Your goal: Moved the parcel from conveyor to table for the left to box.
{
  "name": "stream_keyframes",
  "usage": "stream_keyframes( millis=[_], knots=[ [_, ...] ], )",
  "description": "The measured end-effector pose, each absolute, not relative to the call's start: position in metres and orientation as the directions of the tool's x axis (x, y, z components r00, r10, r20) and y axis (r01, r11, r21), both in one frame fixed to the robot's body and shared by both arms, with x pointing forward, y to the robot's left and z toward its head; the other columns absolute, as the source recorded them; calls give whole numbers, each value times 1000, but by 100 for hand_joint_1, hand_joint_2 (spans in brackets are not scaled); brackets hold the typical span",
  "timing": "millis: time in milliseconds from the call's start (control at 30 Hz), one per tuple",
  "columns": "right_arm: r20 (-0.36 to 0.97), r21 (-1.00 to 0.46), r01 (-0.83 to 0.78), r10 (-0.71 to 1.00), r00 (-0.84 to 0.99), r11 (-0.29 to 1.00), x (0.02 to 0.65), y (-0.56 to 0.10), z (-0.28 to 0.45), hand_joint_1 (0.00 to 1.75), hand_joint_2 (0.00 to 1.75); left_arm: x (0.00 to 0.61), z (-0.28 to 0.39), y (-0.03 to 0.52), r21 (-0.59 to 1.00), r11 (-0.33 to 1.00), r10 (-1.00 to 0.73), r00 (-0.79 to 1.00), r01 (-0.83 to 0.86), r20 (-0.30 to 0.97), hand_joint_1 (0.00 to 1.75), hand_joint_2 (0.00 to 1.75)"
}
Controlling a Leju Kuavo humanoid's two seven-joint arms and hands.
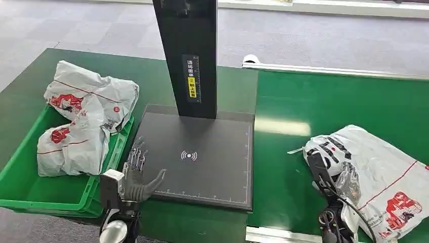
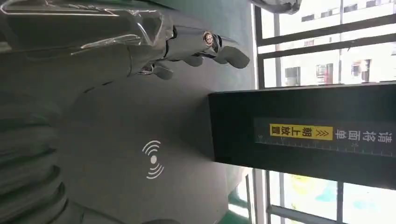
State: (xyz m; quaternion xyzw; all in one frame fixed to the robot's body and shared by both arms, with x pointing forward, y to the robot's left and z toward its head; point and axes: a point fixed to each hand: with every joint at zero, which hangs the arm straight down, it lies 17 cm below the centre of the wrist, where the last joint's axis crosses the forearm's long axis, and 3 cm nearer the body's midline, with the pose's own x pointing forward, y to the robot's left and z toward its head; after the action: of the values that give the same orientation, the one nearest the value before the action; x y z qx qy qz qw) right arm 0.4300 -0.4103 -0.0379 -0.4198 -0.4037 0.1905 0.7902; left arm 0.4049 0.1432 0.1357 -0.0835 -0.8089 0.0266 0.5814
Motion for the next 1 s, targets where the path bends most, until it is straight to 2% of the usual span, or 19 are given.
stream_keyframes(
  millis=[167,200,233,267,567,1000],
  knots=[
    [445,-835,24,650,616,549,427,-413,-39,2,175,404,135,144,-141,985,166,-308,103,937,0,175],
    [441,-837,22,651,618,546,427,-414,-39,141,175,404,135,144,-141,985,166,-308,102,937,0,175],
    [436,-840,21,652,621,542,427,-414,-39,166,175,404,135,144,-141,985,166,-309,102,936,0,175],
    [435,-841,21,653,620,541,427,-414,-39,171,175,404,136,144,-141,985,166,-310,102,936,0,175],
    [442,-846,44,654,614,531,428,-415,-31,175,175,404,136,145,-142,985,166,-311,99,936,0,175],
    [473,-850,98,666,578,518,434,-412,-11,175,175,405,136,144,-135,986,159,-307,99,938,0,175]
  ],
)
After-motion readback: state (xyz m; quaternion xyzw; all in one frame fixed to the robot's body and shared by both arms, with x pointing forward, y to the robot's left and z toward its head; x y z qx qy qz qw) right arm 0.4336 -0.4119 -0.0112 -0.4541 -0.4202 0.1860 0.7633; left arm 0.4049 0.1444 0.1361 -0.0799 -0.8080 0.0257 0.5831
